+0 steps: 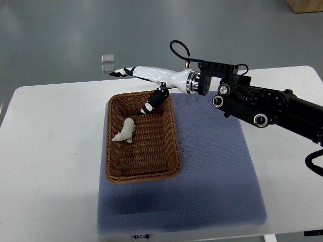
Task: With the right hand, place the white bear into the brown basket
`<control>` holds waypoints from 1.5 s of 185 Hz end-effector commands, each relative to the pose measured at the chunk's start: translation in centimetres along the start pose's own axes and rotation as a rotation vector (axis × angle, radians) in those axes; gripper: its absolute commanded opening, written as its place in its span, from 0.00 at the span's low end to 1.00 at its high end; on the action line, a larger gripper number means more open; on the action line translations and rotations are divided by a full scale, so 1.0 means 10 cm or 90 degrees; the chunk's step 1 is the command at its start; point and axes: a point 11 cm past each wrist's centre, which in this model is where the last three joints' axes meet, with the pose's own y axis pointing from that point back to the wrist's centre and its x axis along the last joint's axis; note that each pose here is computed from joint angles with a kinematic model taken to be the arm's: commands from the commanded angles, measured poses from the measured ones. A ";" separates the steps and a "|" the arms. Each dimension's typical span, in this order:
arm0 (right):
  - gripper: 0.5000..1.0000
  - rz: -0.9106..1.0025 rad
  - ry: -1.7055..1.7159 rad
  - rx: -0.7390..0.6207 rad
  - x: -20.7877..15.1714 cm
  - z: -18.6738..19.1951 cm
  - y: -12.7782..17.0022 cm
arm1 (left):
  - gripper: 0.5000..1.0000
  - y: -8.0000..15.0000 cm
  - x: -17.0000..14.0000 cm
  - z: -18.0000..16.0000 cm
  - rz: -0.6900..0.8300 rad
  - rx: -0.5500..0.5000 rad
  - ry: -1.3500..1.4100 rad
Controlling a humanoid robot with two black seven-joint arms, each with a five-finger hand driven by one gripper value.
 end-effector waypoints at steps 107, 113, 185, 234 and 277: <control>0.88 0.297 -0.693 -0.124 0.14 1.26 0.97 | 1.00 0.00 0.00 0.00 0.000 0.000 0.000; 0.88 0.317 -0.733 -0.118 0.16 1.29 1.01 | 1.00 0.00 0.00 -0.01 0.000 0.001 0.000; 0.88 0.361 -0.900 -0.124 0.00 1.49 1.09 | 1.00 0.00 0.00 0.00 0.000 0.000 0.000; 0.88 0.368 -0.905 -0.129 -0.08 1.54 1.11 | 1.00 0.00 0.00 -0.01 0.000 0.001 0.000; 0.88 0.367 -0.897 -0.134 -0.08 1.55 1.14 | 1.00 0.00 0.00 -0.01 0.000 0.001 0.001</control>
